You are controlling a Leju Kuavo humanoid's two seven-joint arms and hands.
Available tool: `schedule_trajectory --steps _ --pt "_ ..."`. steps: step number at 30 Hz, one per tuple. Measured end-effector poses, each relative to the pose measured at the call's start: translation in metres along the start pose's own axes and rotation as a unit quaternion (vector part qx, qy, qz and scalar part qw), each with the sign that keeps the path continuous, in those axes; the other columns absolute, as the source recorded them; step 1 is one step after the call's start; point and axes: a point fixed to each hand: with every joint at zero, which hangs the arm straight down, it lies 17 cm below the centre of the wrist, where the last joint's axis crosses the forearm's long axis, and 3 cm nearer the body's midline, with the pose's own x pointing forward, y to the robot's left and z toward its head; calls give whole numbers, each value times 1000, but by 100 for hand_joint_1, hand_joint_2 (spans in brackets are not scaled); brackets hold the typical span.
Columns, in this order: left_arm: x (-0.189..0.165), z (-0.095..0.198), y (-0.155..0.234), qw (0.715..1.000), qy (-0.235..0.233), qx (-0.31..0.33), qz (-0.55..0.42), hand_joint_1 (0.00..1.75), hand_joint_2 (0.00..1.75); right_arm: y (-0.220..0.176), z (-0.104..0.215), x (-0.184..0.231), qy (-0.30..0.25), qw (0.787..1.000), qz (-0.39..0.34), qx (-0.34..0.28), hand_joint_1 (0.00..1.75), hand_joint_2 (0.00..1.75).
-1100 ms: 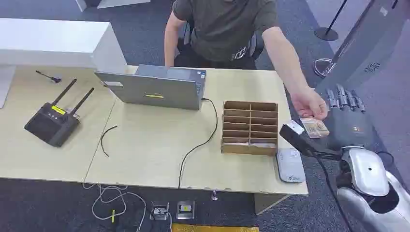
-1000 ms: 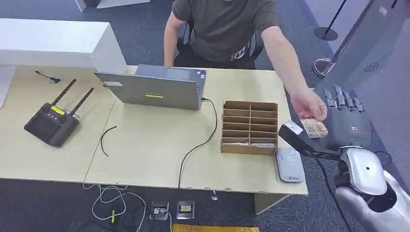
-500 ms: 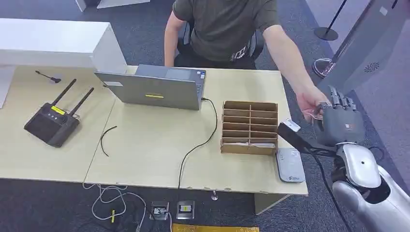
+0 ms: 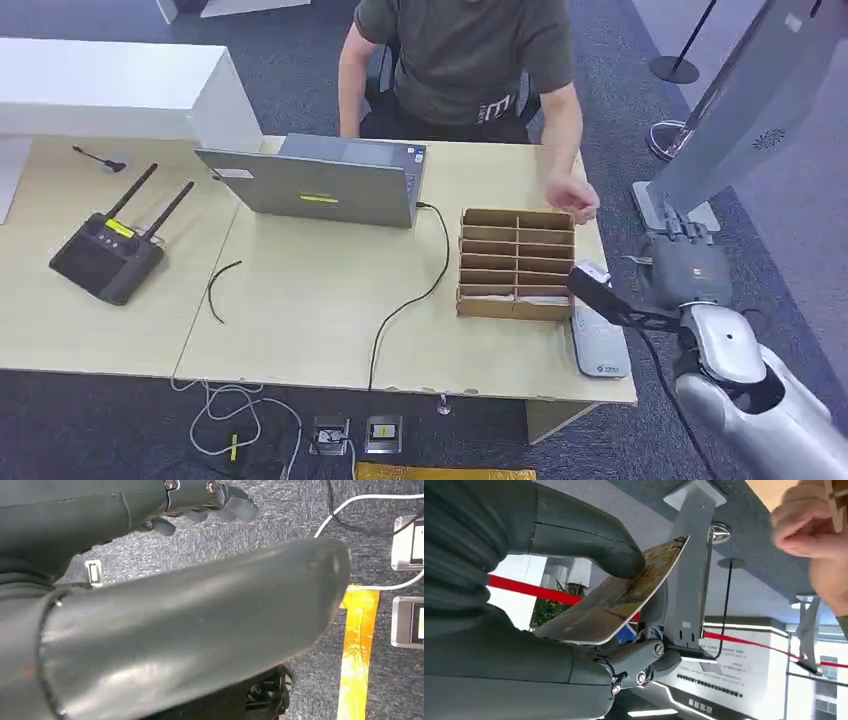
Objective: Pass the card to the sensor for recognition and then transmit it.
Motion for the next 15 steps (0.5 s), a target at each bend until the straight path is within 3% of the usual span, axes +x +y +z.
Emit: schedule_trajectory --steps 15 --pt "-4 2 -3 1000 7 -2 6 0 0 54 9 -3 11 998 -23 52 175 175"
